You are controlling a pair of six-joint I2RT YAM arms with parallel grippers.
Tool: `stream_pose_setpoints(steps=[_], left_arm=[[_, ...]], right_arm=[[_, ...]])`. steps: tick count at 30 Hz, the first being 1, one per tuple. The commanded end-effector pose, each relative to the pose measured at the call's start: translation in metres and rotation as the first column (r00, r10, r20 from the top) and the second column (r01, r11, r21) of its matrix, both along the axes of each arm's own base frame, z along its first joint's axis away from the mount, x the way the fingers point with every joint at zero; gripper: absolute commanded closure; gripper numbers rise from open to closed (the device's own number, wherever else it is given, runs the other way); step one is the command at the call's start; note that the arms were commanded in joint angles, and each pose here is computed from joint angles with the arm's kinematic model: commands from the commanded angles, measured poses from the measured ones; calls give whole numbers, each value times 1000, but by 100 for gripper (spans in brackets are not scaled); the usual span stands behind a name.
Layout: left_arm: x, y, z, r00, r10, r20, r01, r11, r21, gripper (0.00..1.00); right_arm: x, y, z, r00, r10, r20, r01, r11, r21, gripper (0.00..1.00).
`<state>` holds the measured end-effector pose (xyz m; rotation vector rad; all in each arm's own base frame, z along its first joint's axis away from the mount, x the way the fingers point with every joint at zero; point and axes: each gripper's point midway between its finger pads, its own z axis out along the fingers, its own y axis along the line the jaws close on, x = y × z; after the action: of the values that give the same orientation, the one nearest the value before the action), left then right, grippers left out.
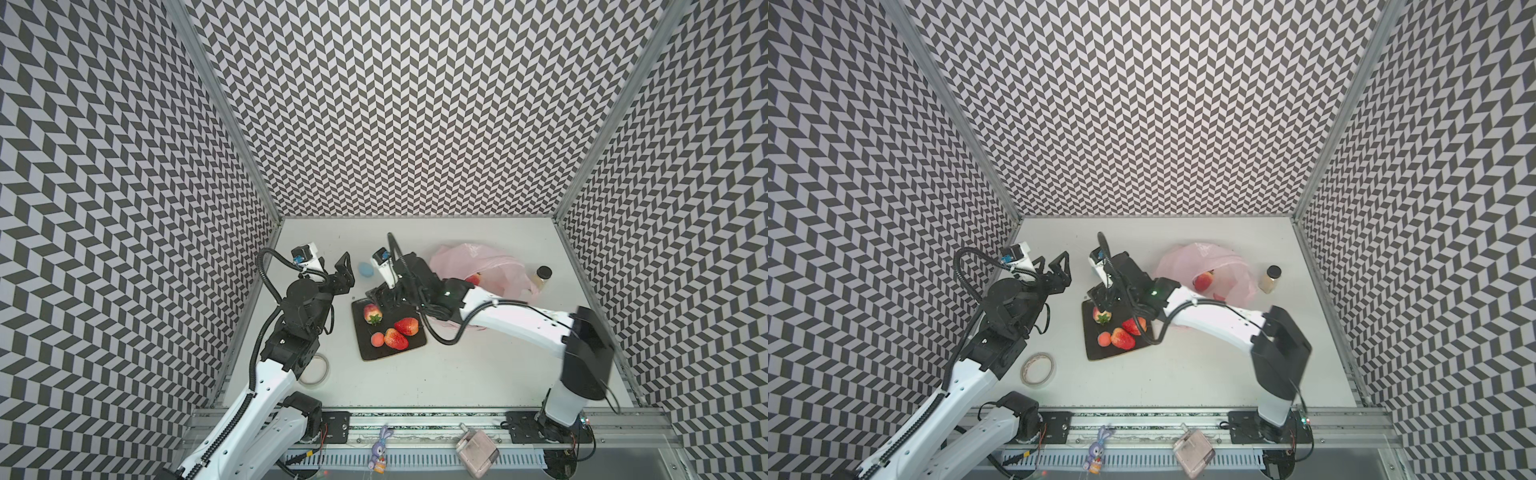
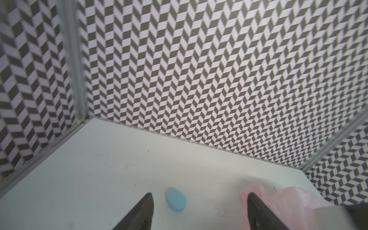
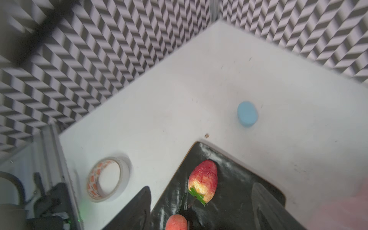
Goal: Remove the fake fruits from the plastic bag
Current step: 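Lift the bag with the left gripper while the right gripper moves beside it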
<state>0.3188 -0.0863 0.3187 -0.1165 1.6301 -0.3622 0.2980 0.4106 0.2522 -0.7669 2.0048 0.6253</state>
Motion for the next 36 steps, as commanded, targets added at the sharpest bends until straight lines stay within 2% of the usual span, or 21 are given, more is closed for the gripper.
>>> stream_pose_setpoints(steps=[1,3,4,5,7,10,13,15,16,18,21,23,27,30,33,36], left_arm=[[-4,-40,39,966,-212,148,186,967,173,27],[-11,-65,44,929,-322,182,263,921,289,29],[-19,-85,44,889,-415,194,325,870,372,30],[-31,-107,42,827,-527,195,394,791,468,29],[-68,-153,27,642,-752,150,499,559,663,26],[-99,-188,1,481,-875,55,513,332,791,22],[-116,-214,-22,360,-931,-65,531,147,835,20],[-125,-229,-37,300,-943,-141,530,42,847,19],[-128,-236,-49,277,-943,-187,528,-13,849,19],[-129,-246,-69,270,-927,-261,503,-95,859,19],[-126,-260,-88,293,-901,-321,459,-162,873,19],[-121,-266,-98,309,-885,-350,453,-186,872,19],[-107,-278,-121,352,-829,-435,436,-266,860,22],[-97,-287,-124,391,-808,-441,425,-266,865,28],[-93,-293,-122,408,-808,-424,418,-248,874,32],[-92,-293,-135,404,-784,-472,428,-294,854,33]], right_arm=[[12,-51,17,985,-172,27,172,985,2,23],[19,-86,24,959,-284,11,284,959,-4,24],[25,-108,25,931,-364,-21,364,931,0,25],[30,-128,20,904,-422,-65,422,907,-15,26],[40,-171,8,834,-526,-166,526,849,-42,29],[41,-208,0,789,-578,-206,578,813,-65,30],[38,-223,13,781,-596,-186,603,798,-27,30],[37,-231,24,771,-613,-172,622,783,-3,30],[37,-235,29,765,-623,-164,632,775,7,30],[35,-243,38,750,-644,-148,654,756,28,30],[31,-255,52,726,-677,-124,687,724,65,30],[27,-263,62,711,-695,-111,704,703,105,31],[19,-276,84,692,-716,-88,716,666,209,32],[14,-281,92,691,-719,-77,711,657,251,33],[14,-281,90,690,-720,-77,713,656,249,34],[14,-281,90,690,-719,-82,713,656,249,34]])
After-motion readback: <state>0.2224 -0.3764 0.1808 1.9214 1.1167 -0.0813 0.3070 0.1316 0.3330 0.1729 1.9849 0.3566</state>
